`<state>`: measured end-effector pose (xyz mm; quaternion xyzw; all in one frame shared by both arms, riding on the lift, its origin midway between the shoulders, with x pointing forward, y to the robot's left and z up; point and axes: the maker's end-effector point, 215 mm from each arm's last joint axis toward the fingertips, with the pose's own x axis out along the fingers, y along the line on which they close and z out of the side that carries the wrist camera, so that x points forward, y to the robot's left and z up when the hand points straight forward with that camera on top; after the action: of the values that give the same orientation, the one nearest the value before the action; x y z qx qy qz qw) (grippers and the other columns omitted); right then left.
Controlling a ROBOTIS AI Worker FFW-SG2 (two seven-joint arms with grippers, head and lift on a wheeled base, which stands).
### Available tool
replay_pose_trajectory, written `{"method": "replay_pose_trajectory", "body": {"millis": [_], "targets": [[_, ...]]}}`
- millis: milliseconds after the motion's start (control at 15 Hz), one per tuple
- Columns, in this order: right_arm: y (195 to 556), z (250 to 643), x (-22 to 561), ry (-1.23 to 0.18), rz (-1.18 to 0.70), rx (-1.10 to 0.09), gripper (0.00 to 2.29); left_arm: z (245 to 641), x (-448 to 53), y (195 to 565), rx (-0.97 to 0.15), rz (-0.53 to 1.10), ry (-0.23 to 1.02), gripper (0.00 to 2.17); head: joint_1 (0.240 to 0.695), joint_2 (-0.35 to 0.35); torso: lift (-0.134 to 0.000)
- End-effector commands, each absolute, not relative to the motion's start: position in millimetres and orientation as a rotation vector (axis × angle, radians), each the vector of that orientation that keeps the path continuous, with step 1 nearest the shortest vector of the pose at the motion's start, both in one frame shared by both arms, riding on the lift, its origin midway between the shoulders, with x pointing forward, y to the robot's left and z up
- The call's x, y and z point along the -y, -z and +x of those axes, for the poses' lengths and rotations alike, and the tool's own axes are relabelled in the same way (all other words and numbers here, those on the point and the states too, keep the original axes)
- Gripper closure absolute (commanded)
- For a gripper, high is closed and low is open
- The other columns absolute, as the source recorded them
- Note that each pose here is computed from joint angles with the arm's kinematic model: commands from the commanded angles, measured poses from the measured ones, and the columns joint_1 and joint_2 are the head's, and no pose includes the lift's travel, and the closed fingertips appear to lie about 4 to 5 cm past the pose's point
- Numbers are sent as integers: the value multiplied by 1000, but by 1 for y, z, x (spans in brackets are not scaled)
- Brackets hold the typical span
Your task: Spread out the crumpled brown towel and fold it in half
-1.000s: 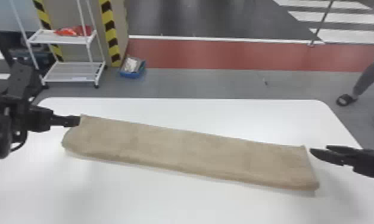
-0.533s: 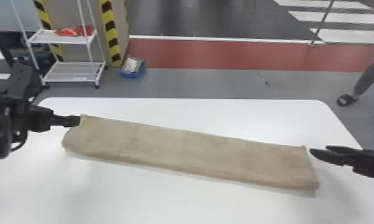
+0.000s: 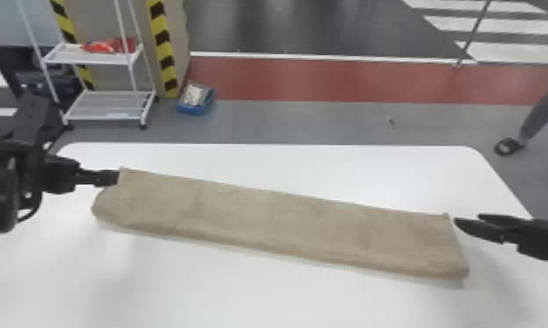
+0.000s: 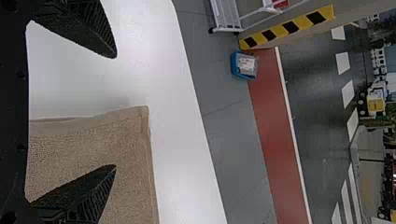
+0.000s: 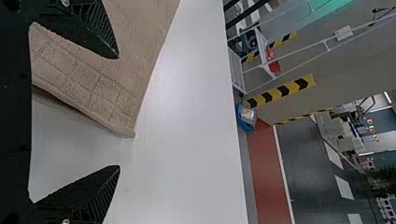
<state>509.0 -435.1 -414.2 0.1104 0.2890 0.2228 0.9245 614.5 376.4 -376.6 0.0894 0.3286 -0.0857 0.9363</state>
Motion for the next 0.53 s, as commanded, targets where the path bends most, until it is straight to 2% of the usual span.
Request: {"method": "replay_pose_trajectory", "body": {"millis": [0, 467], "targets": [[415, 509, 435, -457, 225, -593, 33, 614, -377, 377, -673, 182, 177, 36, 695, -57, -124], [418, 508, 433, -457, 235, -594, 33, 612, -377, 378, -676, 177, 181, 39, 695, -57, -124]]}}
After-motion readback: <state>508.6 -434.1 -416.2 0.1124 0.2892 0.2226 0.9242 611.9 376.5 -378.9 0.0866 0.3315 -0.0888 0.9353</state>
